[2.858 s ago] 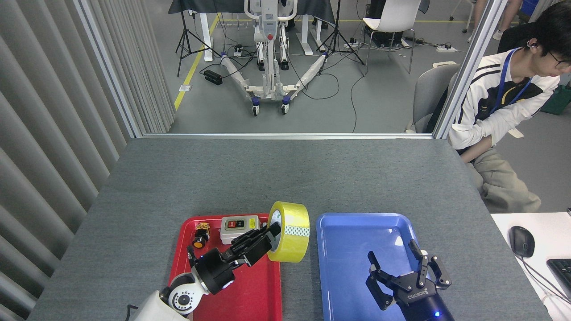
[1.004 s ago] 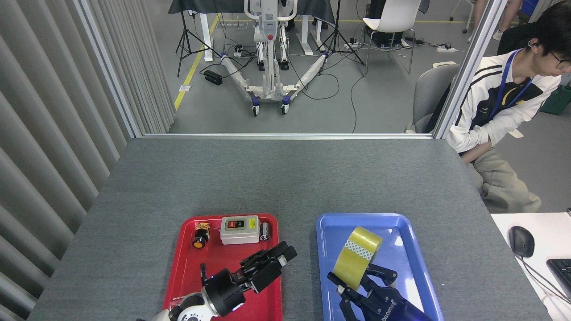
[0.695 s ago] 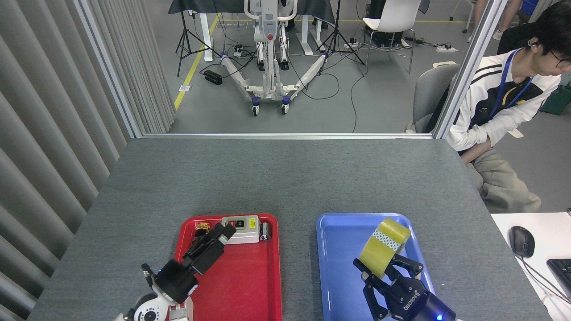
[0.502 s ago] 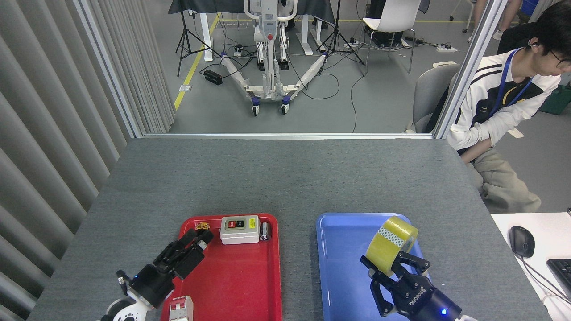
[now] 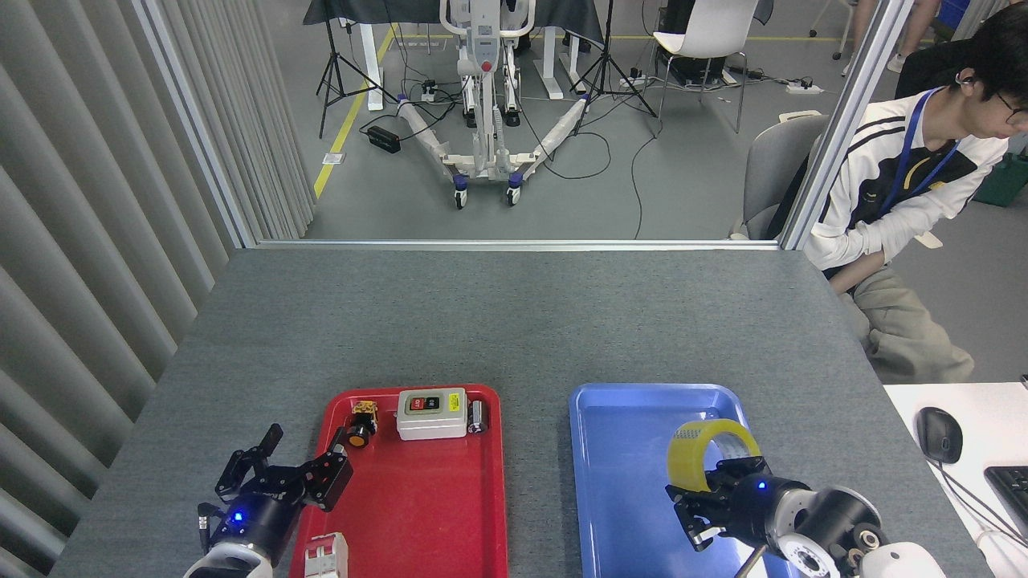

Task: Place and move tape with both arms
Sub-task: 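Release the tape with the left gripper and withdraw it, then lower the tape roll into the blue tray with the right gripper, then open the right gripper and lift it off the tape roll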

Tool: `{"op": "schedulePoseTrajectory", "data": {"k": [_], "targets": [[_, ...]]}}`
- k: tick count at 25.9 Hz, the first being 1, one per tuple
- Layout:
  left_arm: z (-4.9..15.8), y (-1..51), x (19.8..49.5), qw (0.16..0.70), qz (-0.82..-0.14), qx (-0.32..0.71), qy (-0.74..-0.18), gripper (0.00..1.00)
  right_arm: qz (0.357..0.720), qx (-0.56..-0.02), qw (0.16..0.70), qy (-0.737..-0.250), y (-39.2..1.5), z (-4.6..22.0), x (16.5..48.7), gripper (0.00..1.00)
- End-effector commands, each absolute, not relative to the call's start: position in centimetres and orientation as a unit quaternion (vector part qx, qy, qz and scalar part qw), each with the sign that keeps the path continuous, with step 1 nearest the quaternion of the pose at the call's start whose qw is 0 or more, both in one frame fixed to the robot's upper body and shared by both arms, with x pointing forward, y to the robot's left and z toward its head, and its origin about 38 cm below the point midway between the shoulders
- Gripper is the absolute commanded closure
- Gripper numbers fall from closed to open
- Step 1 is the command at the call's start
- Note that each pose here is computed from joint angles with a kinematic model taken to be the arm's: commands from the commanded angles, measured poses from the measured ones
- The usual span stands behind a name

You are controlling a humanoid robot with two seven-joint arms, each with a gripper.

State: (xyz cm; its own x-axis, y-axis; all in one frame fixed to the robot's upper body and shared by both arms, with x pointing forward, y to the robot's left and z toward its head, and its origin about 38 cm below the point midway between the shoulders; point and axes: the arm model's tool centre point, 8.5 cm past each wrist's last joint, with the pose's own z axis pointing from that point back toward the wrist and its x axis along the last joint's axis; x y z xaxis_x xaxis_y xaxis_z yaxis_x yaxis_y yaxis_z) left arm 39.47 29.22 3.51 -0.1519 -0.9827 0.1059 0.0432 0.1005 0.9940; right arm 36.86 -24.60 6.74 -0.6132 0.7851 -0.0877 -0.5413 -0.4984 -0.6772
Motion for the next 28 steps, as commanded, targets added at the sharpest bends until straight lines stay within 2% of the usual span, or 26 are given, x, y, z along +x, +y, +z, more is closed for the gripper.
{"op": "schedulePoseTrajectory", "data": {"k": [1,2,4,6,7,11,15,18,20,22,24,26,28], "targets": [[3.5,29.0,39.6,0.494,-0.518,0.428,-0.552,0.0,0.855,-0.17,0.414,-0.263,-24.2,6.1,37.1,0.63],[3.5,29.0,39.6,0.495,-0.518,0.427,-0.551,0.0,0.851,-0.169,0.424,-0.26,-24.3,5.8,37.1,0.47],[3.3,29.0,39.8,0.501,-0.515,0.428,-0.548,0.0,0.841,-0.171,0.444,-0.257,-24.1,5.5,37.1,0.31],[3.6,28.9,40.6,0.502,-0.512,0.428,-0.551,0.0,0.827,-0.17,0.467,-0.262,-23.3,5.3,37.2,0.05],[4.1,28.9,41.1,0.498,-0.51,0.43,-0.554,0.0,0.82,-0.171,0.478,-0.264,-23.2,5.2,37.3,0.02],[4.7,29.3,41.5,0.489,-0.512,0.434,-0.557,0.0,0.808,-0.182,0.485,-0.282,-23.2,5.3,37.5,0.01],[4.9,29.6,41.7,0.487,-0.515,0.437,-0.554,0.0,0.787,-0.209,0.478,-0.328,-23.0,5.8,38.0,0.01],[6.3,30.7,41.5,0.445,-0.544,0.428,-0.569,0.0,0.781,-0.212,0.482,-0.336,-23.3,5.4,37.6,0.01],[7.1,32.9,41.5,0.441,-0.544,0.401,-0.59,0.0,0.764,-0.23,0.485,-0.358,-23.9,5.9,37.8,0.01],[7.6,31.8,41.6,0.435,-0.538,0.37,-0.62,0.0,0.724,-0.262,0.496,-0.402,-25.3,6.2,37.6,0.01],[8.7,28.6,41.7,0.404,-0.555,0.358,-0.633,0.0,0.67,-0.303,0.495,-0.462,-25.8,6.5,37.4,0.02],[9.6,29.2,42.0,0.423,-0.545,0.399,-0.604,0.0,0.616,-0.372,0.469,-0.512,-26.6,7.0,37.0,0.02],[10.5,29.0,41.6,0.44,-0.519,0.43,-0.593,0.0,0.566,-0.441,0.447,-0.534,-27.5,7.3,36.3,0.02]]}}
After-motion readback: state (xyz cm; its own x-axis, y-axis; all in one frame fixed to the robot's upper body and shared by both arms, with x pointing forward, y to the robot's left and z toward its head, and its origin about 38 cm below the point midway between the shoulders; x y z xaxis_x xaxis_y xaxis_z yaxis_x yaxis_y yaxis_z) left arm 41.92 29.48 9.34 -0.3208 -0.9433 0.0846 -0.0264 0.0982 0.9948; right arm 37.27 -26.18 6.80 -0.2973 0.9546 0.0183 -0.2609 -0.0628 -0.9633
